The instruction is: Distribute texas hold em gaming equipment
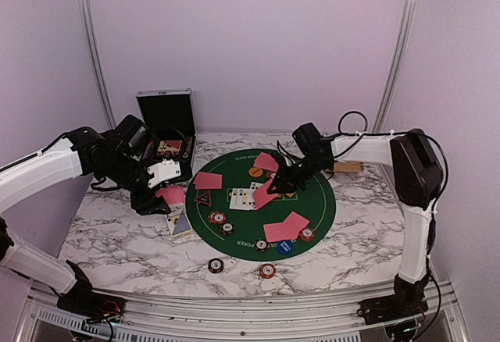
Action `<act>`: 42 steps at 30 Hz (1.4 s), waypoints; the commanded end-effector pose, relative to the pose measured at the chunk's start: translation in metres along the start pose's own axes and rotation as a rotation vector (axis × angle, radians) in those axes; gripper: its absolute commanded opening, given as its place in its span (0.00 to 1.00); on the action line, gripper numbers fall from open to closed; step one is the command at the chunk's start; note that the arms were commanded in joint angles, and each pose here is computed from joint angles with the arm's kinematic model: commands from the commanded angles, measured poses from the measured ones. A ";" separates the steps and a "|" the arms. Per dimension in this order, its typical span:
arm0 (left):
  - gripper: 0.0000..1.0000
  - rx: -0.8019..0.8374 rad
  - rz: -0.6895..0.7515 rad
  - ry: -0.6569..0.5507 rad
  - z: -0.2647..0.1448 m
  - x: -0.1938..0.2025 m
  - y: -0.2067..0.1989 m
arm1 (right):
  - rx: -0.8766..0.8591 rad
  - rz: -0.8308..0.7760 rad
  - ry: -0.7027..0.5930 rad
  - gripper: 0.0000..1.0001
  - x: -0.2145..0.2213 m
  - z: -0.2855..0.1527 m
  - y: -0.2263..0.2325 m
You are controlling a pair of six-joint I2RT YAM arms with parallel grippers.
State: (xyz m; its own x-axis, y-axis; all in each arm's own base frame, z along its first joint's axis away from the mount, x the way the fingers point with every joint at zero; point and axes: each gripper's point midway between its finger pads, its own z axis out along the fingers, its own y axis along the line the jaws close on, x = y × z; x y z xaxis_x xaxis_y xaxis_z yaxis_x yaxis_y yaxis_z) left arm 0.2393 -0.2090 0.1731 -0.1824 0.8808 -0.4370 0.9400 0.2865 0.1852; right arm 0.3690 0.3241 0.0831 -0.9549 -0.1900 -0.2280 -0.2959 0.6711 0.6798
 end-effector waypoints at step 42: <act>0.00 -0.008 -0.002 -0.036 -0.007 -0.008 0.002 | -0.189 -0.169 -0.227 0.70 -0.034 -0.027 0.146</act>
State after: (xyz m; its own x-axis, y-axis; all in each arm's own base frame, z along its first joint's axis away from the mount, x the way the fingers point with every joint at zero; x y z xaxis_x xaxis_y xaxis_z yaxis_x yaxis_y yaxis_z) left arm 0.2385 -0.2085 0.1713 -0.1847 0.8818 -0.4340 0.9407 0.2865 0.1817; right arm 0.3917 0.3514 0.1757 -0.8535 -0.1516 -0.4986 -0.4504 0.6959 0.5593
